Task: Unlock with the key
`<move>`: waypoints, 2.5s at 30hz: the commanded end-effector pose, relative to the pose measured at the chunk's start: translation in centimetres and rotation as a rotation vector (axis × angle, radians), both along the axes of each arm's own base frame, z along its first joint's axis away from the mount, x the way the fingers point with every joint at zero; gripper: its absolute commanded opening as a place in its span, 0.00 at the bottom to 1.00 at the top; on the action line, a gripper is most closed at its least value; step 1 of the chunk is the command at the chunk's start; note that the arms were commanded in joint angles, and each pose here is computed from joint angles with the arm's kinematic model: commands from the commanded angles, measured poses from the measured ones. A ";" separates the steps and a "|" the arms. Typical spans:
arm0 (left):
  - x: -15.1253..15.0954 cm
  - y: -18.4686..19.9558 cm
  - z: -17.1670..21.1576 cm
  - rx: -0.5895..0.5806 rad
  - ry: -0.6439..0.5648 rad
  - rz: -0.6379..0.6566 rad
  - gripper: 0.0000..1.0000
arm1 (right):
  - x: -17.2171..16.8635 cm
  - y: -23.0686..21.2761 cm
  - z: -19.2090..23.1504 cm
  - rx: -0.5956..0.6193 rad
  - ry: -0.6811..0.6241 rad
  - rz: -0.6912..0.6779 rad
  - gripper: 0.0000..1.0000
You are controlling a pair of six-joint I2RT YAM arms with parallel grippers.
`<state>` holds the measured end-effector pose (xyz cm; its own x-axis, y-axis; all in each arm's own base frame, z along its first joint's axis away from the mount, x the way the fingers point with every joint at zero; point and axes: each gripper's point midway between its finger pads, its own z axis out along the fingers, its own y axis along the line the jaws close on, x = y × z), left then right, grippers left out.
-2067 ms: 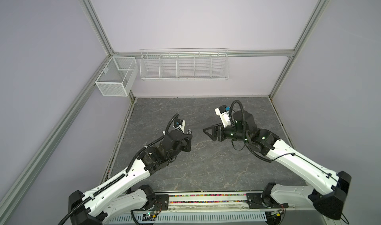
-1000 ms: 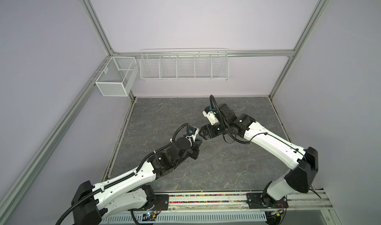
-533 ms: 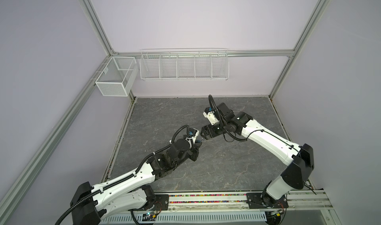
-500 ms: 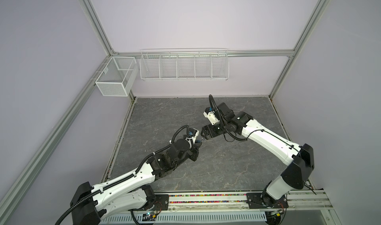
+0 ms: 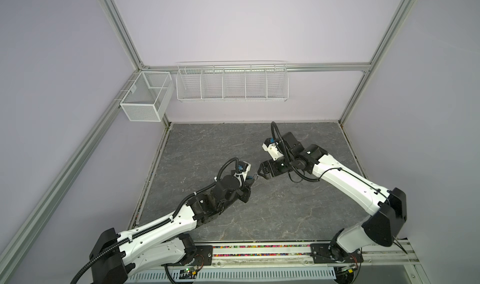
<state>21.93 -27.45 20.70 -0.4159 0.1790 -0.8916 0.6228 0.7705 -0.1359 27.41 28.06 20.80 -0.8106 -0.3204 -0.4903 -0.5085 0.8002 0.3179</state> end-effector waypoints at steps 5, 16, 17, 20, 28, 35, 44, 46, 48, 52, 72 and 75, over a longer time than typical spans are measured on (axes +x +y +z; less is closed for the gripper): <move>0.3 -0.1 -1.7 0.037 0.190 0.115 0.00 | 1.1 -4.3 3.8 0.018 -0.187 -0.212 0.88; -1.5 -1.5 -10.3 0.185 0.609 0.292 0.00 | 0.4 -9.9 10.3 0.173 -0.397 -0.492 0.88; -1.5 -1.8 -10.9 0.208 0.627 0.302 0.00 | 0.2 -10.1 10.6 0.182 -0.402 -0.496 0.88; -1.2 -2.5 -13.0 0.255 0.684 0.364 0.00 | -0.3 -10.1 11.2 0.217 -0.399 -0.495 0.88; -0.7 -3.8 -16.3 0.315 0.752 0.435 0.00 | -1.0 -9.8 12.8 0.298 -0.412 -0.474 0.88; -0.6 -3.7 -17.7 0.384 0.771 0.465 0.00 | -0.9 -9.4 13.0 0.305 -0.419 -0.456 0.88; -0.8 -3.4 -19.0 0.436 0.793 0.477 0.08 | -0.5 -9.1 12.7 0.305 -0.424 -0.455 0.89; -0.9 -3.6 -18.8 0.425 0.795 0.470 0.21 | -0.4 -8.9 13.2 0.316 -0.425 -0.454 0.88; -0.9 -3.7 -18.4 0.412 0.795 0.465 0.33 | -0.6 -8.9 13.1 0.320 -0.417 -0.452 0.88; -0.8 -3.6 -17.4 0.392 0.793 0.468 0.48 | -0.6 -9.0 13.0 0.331 -0.427 -0.455 0.89; 4.9 5.1 -6.7 0.120 0.543 0.661 0.62 | -0.1 -11.9 10.9 0.152 -0.481 -0.505 0.89; 7.8 11.1 -3.5 0.074 0.377 0.803 0.69 | 1.5 -16.7 8.0 -0.056 -0.546 -0.642 0.89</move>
<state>27.37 -21.39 14.51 -0.8233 -0.2095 -0.5275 -0.1062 0.9698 -0.2195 27.95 16.05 31.55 -0.5165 0.1712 -0.8390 -0.1835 0.9349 0.3038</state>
